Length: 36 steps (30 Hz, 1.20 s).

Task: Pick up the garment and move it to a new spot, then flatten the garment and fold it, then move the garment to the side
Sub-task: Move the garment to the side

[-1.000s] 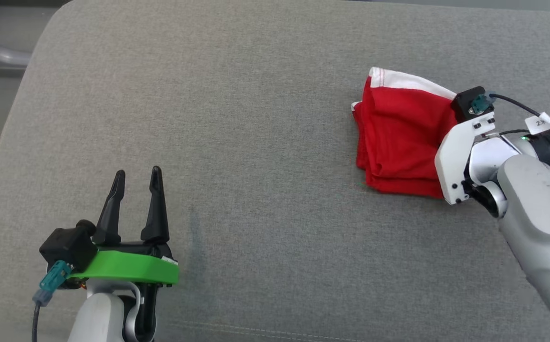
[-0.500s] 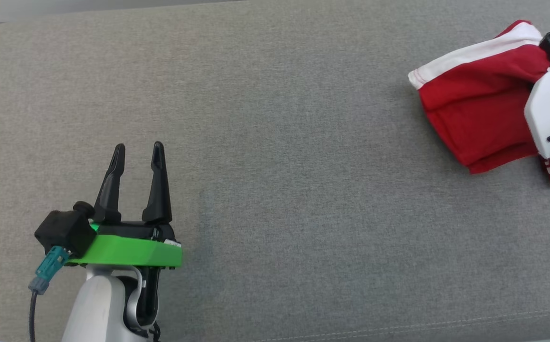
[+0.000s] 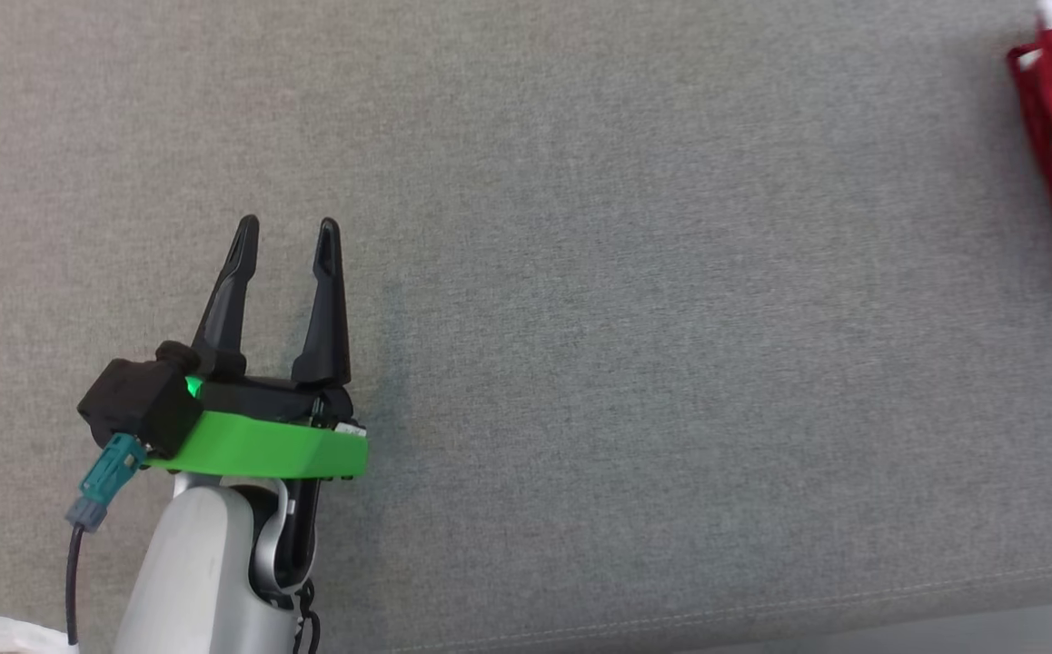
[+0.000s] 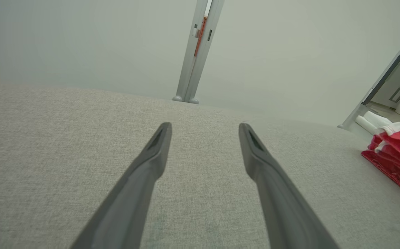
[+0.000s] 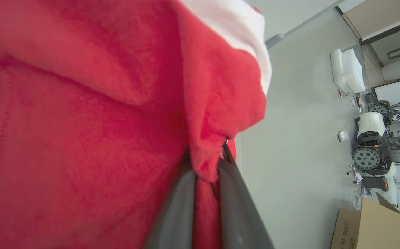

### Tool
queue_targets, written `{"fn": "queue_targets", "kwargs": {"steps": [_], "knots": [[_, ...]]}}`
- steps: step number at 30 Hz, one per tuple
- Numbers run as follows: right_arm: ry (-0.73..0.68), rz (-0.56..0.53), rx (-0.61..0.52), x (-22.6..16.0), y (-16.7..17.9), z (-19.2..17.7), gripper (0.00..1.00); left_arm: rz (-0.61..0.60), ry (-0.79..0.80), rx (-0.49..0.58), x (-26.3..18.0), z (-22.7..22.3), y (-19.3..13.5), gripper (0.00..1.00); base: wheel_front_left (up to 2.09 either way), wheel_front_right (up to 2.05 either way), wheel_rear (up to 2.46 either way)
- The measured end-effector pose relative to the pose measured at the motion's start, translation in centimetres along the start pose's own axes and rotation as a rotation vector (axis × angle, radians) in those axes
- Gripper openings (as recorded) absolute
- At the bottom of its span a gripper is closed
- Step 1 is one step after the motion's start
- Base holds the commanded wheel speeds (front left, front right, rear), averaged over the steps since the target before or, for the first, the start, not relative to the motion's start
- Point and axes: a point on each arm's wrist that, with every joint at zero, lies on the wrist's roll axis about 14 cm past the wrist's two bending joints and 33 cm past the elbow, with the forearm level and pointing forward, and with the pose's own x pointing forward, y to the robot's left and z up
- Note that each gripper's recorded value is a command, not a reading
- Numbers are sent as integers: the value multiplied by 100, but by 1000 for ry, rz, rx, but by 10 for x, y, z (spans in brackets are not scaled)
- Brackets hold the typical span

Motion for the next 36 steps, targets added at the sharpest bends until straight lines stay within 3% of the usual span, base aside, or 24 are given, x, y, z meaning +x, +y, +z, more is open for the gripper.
{"fn": "queue_targets", "kwargs": {"steps": [8, 9, 10, 11, 14, 20, 28, 36], "knots": [[80, -58, -84, 29, -11, -24, 0, 53, 23, 14, -3, -10, 23, 100, 0, 0, 0], [94, -65, -80, 32, -12, -28, 35, 59, 24, 17, -3, -10, 25, 100, 0, 0, 0], [109, -72, -74, 34, -13, -32, 62, 64, 25, 19, -4, -10, 27, 100, 0, 0, 0], [123, -81, -64, 37, -15, -36, 100, 71, 28, 21, -5, -10, 30, 100, 0, 0, 0], [110, -104, -19, 39, -20, -35, 100, 84, 25, 29, -7, -8, 34, 100, 0, 0, 0], [-113, -112, 121, 27, -16, -1, 100, 105, -11, 43, -14, 10, 38, 100, 0, 0, 0], [-492, -2, 271, -28, 33, 63, 100, 134, -44, 45, -40, 31, 35, 100, 0, 0, 0], [-704, 149, 397, -104, 97, 79, 100, 158, -74, 57, -70, 50, 32, 100, 0, 0, 0]]}}
